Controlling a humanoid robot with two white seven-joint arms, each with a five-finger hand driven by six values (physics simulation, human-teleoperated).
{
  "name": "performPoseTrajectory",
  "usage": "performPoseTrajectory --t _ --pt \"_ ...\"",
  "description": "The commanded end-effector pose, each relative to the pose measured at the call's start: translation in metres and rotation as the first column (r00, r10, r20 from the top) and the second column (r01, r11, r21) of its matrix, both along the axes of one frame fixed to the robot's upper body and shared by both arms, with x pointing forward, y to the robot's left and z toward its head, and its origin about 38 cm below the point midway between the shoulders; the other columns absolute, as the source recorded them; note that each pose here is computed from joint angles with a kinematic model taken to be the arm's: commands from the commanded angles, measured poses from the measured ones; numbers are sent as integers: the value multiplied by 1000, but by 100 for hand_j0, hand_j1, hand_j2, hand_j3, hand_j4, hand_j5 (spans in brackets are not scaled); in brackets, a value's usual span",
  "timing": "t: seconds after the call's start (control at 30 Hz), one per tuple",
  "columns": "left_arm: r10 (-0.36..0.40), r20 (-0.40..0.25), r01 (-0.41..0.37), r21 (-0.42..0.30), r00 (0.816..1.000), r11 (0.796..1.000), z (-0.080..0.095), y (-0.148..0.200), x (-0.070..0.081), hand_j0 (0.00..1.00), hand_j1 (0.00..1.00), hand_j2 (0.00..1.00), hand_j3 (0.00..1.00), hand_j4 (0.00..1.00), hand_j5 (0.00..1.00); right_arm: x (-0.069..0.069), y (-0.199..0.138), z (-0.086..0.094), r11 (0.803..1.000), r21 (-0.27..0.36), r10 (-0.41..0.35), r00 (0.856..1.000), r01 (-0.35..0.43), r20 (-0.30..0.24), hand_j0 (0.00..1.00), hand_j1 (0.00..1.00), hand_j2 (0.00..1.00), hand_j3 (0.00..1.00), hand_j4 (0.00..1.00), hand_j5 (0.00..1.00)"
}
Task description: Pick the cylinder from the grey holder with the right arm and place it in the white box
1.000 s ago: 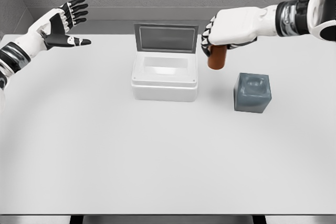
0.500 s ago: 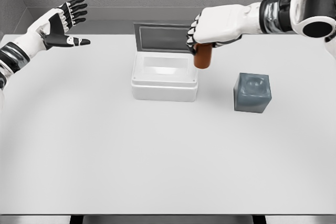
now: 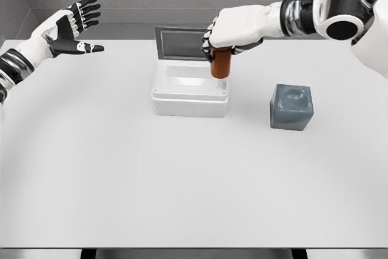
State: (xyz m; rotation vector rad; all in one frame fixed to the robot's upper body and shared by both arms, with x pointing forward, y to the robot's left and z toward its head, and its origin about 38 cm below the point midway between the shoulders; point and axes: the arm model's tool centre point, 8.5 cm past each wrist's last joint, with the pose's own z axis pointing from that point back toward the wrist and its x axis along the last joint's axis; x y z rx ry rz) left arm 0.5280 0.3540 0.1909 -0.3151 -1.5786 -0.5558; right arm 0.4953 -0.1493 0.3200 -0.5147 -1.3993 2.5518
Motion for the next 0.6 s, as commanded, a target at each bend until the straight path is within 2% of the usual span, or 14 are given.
performPoseTrajectory --t 0.0,0.1,0.43,0.47,0.53,0.57 --pt "0 2 0 -6 1000 1000 1 0 0 100 100 100 100 100 100 5 2 -2 1000 3 -13 1000 13 -6 52 52 52 52 52 52" --pt "0 2 0 -6 1000 1000 1 0 0 100 100 100 100 100 100 11 4 -4 1000 8 -28 999 28 -17 52 52 52 52 52 52" --pt "11 4 -11 8 1000 1000 4 9 -1 100 100 100 100 100 100 11 8 -5 1000 7 -21 1000 22 -20 53 53 53 53 53 53" --pt "12 3 -12 8 1000 1000 3 9 -1 100 100 100 100 100 100 11 11 -7 1000 7 -17 1000 17 -22 58 58 58 58 58 58" --pt "12 3 -12 8 1000 1000 3 9 -1 100 100 100 100 100 100 11 11 -7 1000 8 -18 1000 18 -24 76 76 76 76 76 76" --pt "12 3 -12 8 1000 1000 3 9 -1 100 100 100 100 100 100 11 11 -6 1000 9 -19 1000 19 -23 78 78 78 78 78 78"
